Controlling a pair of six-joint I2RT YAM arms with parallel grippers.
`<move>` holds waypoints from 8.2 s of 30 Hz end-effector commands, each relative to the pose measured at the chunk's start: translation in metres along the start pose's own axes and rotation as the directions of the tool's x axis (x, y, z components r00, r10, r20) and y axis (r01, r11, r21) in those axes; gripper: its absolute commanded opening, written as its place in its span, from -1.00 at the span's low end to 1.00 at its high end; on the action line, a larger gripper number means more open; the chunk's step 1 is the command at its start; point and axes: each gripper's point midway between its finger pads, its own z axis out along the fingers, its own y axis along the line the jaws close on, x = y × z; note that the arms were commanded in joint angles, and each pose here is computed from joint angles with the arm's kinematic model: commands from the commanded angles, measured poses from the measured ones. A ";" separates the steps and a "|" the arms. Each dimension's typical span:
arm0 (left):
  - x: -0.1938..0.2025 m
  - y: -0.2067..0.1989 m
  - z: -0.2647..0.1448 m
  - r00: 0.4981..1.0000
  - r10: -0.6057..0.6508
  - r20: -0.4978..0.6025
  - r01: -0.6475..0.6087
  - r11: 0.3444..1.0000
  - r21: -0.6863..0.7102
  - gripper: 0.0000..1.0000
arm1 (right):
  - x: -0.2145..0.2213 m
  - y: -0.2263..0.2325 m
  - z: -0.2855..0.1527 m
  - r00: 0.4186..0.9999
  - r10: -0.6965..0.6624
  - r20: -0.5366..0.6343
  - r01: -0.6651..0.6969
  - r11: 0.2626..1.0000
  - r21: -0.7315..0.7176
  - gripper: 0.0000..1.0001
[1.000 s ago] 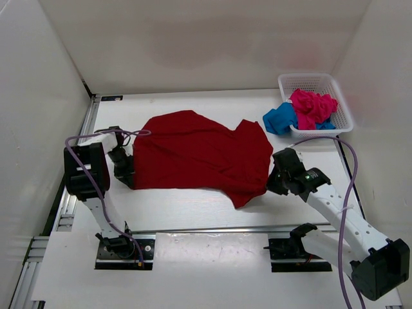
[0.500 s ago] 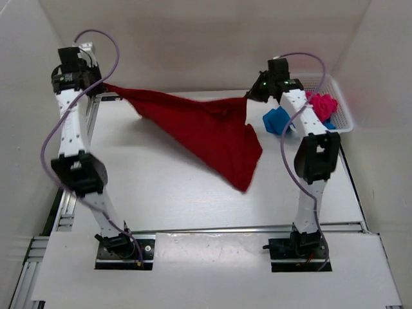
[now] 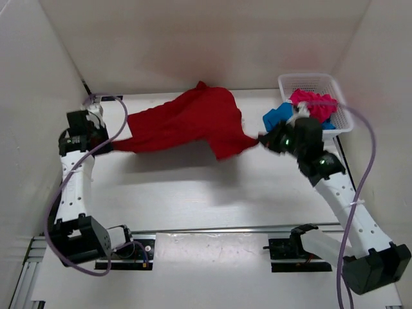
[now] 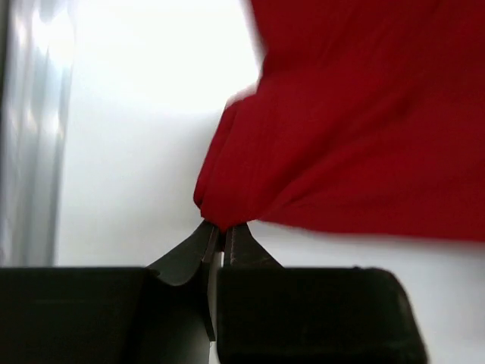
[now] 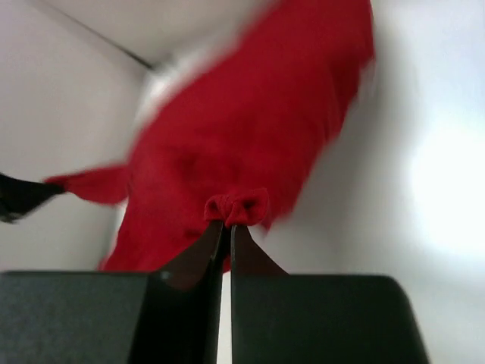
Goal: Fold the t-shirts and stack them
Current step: Flatten out the tshirt, then fold the flattened tshirt in 1/3 of the way
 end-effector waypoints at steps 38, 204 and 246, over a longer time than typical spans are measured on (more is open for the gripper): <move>0.206 0.051 -0.015 0.798 -0.142 -0.586 -0.010 0.969 -0.249 -0.79 | 0.171 -0.117 -0.019 0.911 0.040 -0.411 0.149 0.897 0.416 -0.99; 0.320 -0.413 -0.015 0.328 0.943 0.060 -0.790 0.239 0.564 -0.73 | 0.285 -0.217 -0.095 0.712 0.519 -0.473 -0.085 0.732 0.676 -0.82; 0.230 -0.354 0.082 0.509 0.816 -0.275 -0.586 0.562 0.583 -0.61 | 0.209 -0.191 -0.077 0.812 0.399 -0.425 -0.049 0.774 0.632 -0.03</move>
